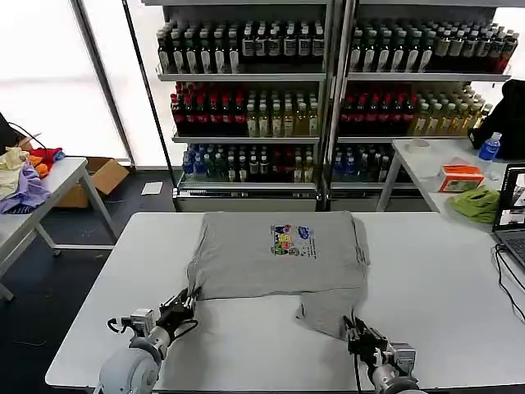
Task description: Fold and organize the clothes.
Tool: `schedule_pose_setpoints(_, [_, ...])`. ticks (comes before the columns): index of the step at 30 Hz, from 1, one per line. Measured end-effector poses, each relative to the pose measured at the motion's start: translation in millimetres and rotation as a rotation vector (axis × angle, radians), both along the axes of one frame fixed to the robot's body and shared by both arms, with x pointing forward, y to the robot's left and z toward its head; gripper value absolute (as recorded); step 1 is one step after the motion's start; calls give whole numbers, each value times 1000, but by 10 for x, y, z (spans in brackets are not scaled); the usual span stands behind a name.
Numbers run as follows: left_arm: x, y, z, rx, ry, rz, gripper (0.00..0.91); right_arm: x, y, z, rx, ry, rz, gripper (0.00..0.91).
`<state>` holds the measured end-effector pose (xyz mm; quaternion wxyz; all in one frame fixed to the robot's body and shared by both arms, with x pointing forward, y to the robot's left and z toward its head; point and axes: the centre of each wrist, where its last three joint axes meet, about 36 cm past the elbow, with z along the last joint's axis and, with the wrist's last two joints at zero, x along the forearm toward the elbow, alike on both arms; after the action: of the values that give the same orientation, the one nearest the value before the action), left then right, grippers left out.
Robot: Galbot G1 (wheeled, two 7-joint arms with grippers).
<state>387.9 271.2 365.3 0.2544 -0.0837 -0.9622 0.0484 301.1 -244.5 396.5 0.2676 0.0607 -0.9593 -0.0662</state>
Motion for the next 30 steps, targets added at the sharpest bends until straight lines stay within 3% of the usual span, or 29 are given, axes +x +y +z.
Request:
schedule_pose_setpoints(8, [-2,12,-11,-26,-18,31,10,-83,-52,52,63,-79,31,0])
schedule_pose_setpoints(15, [-117,17,77,-52,-25,56,10,-307,-161,104,77,-128,44,0])
schedule_pose_setpoints(30, [-747,27,363,-64,-20,83,10,-1135,-204,115,103,-99,77,0])
